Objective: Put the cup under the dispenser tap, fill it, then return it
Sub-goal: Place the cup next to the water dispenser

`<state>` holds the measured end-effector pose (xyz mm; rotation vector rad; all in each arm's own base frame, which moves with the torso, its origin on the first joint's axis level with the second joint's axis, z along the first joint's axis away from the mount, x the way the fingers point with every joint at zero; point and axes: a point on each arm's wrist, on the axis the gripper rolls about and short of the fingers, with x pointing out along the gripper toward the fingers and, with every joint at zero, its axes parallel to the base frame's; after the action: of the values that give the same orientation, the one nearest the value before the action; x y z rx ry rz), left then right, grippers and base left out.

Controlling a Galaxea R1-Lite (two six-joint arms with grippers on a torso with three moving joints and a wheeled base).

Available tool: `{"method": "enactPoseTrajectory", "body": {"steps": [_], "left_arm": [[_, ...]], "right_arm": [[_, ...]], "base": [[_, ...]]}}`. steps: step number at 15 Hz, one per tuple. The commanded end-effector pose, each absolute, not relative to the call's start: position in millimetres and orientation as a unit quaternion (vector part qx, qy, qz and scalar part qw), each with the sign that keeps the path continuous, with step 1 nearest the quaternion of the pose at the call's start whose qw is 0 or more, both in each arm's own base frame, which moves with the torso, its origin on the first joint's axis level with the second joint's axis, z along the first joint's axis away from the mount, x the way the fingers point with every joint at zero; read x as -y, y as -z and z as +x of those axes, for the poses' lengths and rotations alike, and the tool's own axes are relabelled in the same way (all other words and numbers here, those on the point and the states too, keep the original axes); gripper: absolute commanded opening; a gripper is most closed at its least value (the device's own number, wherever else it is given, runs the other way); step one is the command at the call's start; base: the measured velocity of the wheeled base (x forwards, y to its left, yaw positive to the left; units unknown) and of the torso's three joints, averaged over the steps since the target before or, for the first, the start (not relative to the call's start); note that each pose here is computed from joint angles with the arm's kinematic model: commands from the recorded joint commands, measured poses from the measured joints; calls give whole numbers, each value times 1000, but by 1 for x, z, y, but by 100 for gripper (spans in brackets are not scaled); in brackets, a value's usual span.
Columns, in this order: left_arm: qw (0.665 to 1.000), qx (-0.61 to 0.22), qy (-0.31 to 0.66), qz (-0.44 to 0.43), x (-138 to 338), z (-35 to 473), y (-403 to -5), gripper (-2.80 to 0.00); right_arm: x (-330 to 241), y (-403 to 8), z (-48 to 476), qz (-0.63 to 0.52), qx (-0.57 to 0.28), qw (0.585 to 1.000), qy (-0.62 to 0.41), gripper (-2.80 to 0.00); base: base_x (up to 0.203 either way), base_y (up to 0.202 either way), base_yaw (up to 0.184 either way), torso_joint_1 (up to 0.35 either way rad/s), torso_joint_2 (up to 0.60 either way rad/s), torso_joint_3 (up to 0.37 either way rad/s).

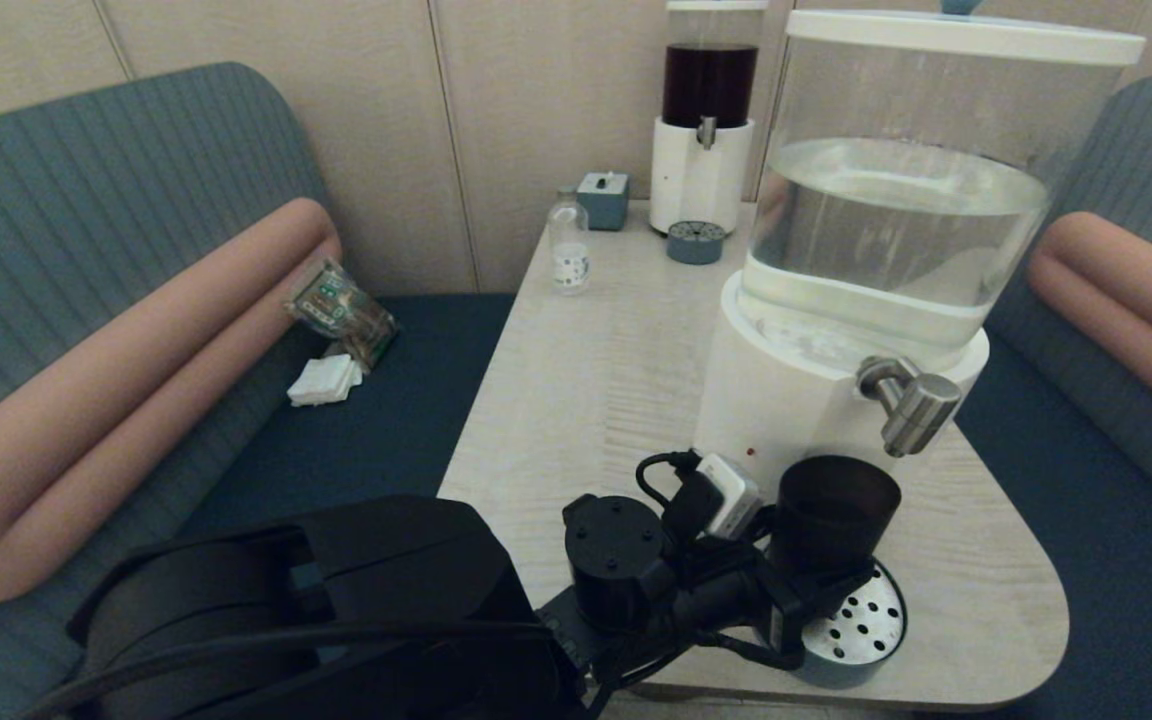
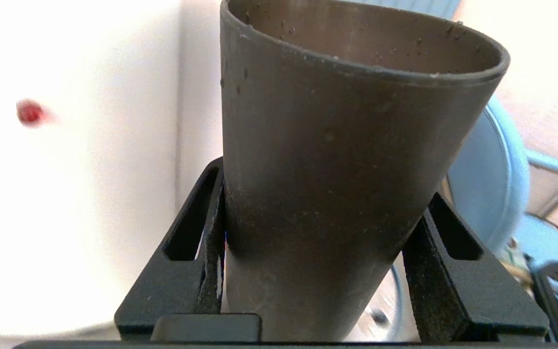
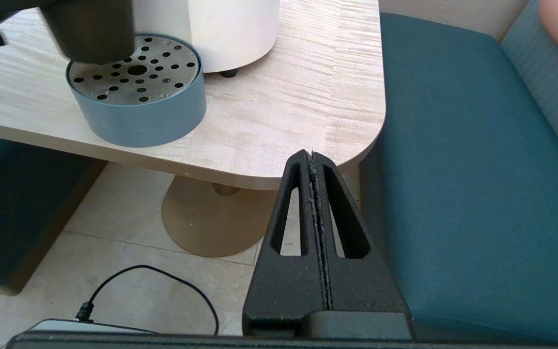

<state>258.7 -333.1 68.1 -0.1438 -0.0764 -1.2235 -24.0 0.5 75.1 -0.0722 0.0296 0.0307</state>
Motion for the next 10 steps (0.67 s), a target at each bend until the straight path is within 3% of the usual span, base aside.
{"method": "enactPoseTrajectory", "body": {"steps": [1, 10], "left_arm": [[815, 38, 574, -69, 326, 254, -76, -280], [840, 19, 538, -71, 289, 257, -87, -280]], "right_arm": [[0, -75, -24, -37, -13, 999, -16, -280], [0, -75, -24, -37, -13, 999, -16, -280]], "base": [[0, 0, 0, 0, 0, 0], [0, 0, 0, 0, 0, 0]]}}
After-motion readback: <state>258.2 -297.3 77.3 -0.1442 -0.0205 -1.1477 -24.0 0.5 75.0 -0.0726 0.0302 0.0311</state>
